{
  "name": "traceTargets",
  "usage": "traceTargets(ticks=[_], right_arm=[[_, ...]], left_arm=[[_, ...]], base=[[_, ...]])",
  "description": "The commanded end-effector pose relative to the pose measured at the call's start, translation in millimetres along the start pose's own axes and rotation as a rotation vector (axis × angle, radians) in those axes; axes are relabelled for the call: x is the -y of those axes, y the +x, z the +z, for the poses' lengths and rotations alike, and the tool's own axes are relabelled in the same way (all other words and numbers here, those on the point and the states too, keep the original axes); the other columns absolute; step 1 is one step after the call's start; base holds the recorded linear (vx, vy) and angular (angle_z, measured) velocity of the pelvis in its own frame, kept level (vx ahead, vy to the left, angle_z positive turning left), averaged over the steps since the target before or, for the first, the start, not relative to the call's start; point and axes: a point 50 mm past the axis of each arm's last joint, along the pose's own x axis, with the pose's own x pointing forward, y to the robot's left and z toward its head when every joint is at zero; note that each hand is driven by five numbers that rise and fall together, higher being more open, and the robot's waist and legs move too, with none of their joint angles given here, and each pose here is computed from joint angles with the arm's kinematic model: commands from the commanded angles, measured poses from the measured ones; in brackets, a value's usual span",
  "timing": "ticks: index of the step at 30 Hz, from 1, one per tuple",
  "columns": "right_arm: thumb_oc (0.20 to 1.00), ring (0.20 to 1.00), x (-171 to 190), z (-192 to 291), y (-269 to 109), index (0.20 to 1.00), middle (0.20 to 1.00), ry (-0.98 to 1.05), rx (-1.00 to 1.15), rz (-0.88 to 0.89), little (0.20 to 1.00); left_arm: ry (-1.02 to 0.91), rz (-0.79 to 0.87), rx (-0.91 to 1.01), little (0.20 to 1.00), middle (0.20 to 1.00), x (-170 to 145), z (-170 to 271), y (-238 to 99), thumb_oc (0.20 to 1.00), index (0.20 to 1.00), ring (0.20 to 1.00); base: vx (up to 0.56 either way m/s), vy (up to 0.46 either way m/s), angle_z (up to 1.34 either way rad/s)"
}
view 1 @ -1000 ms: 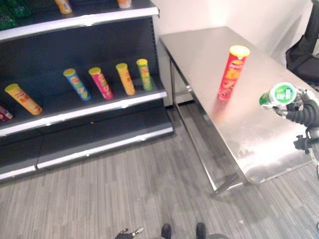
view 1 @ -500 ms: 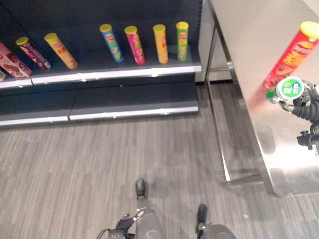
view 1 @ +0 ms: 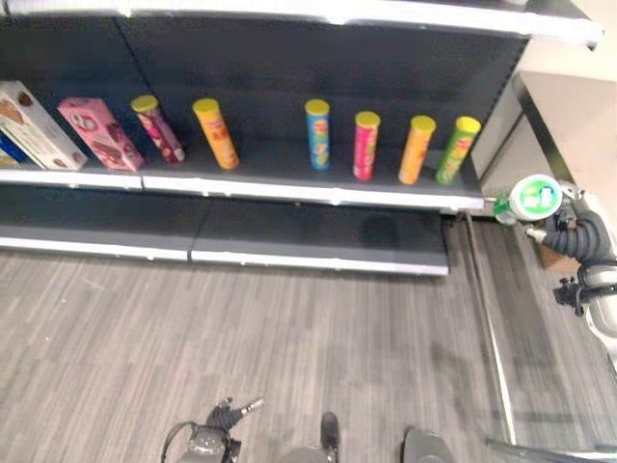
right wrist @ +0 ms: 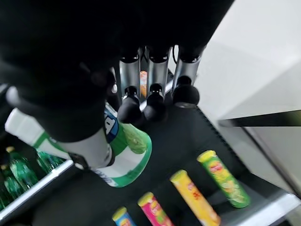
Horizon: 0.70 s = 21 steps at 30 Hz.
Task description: Put the goods on the table back onto the shelves and tidy them up.
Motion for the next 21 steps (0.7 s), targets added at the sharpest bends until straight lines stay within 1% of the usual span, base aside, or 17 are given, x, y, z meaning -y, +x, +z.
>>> traceTargets(ticks=[1, 6, 9, 12, 16, 17, 21], right_arm=[[0.2, 0.2, 41, 6, 12, 0.2, 0.2, -0.052, 0.056, -0.138, 0.2], [0.2, 0.2, 55, -3, 1, 0.2, 0.2, -0.082, 0.019, -0.179, 0.2], [0.2, 0.2, 65, -2, -3, 0.2, 0.2, -0.1, 0.025, -0.193, 0.2], [0.2, 0.2, 71, 0, -4, 0.2, 0.2, -0.105, 0.041, -0.195, 0.2], [0.2, 0.2, 84, 3, -8, 0.2, 0.2, -0.162, 0.052, -0.185, 0.2], [0.2, 0.2, 90, 5, -8, 0.2, 0.2, -0.175, 0.061, -0.197, 0.2], [0.2, 0.2, 92, 9, -9, 0.2, 0.2, -0.173, 0.083, -0.204, 0.2]], left_arm=[[0.041, 0.011, 0.06, 1.0, 1.0, -16, 8, 0, 1.0, 1.0, 1.0], [0.093, -0.042, 0.083, 1.0, 1.0, -6, 4, -4, 1.0, 1.0, 1.0], [0.108, -0.061, 0.091, 1.0, 1.0, -2, -3, -7, 1.0, 1.0, 1.0], [0.121, -0.08, 0.093, 1.0, 1.0, 2, -8, -10, 1.0, 1.0, 1.0], [0.129, -0.098, 0.093, 1.0, 1.0, 2, -14, -12, 1.0, 1.0, 1.0], [0.123, -0.1, 0.089, 1.0, 1.0, 2, -18, -14, 1.0, 1.0, 1.0], [0.103, -0.088, 0.077, 1.0, 1.0, -2, -23, -15, 1.0, 1.0, 1.0]], base=[[0.3, 0.08, 1.01], [0.28, 0.011, 0.95], [0.24, -0.065, 0.58], [0.23, -0.084, 0.4], [0.25, -0.153, 0.22], [0.16, -0.118, 0.35], [0.06, -0.102, 0.12]])
